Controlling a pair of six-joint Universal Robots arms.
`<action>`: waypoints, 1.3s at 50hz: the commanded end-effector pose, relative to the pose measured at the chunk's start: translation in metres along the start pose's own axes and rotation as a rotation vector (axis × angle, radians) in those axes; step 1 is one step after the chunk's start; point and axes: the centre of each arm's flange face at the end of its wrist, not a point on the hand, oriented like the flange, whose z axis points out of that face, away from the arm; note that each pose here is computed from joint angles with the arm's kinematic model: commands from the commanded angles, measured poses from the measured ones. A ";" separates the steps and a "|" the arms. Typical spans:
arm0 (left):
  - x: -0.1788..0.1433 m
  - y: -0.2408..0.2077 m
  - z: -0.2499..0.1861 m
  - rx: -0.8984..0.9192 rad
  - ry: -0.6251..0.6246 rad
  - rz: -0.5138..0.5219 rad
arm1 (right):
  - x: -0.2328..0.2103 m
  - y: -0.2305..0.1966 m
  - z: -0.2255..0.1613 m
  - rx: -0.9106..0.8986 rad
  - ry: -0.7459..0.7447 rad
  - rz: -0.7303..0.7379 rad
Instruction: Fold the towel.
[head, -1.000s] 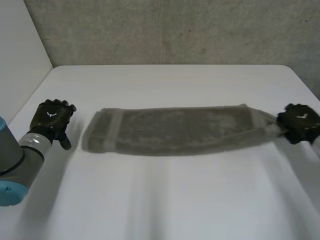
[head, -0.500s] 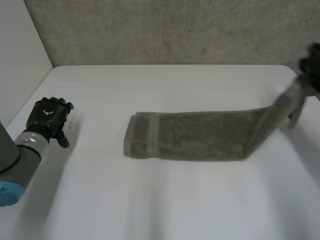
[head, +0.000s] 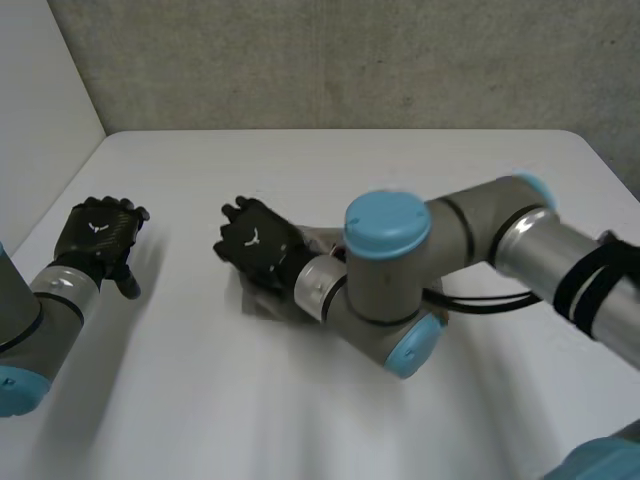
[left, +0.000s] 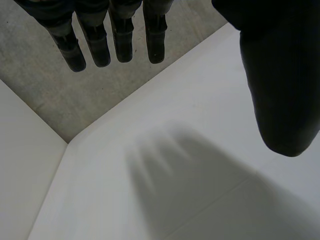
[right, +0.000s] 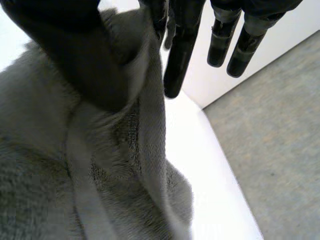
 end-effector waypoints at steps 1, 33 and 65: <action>0.001 -0.013 -0.004 0.038 0.001 -0.007 | 0.008 0.006 -0.008 -0.053 0.084 0.015; 0.123 -0.055 -0.027 0.111 0.362 -0.171 | 0.082 0.082 -0.155 -0.314 0.254 0.439; 0.061 -0.005 0.056 -0.003 0.032 -0.074 | 0.063 0.095 -0.155 -0.287 0.253 0.427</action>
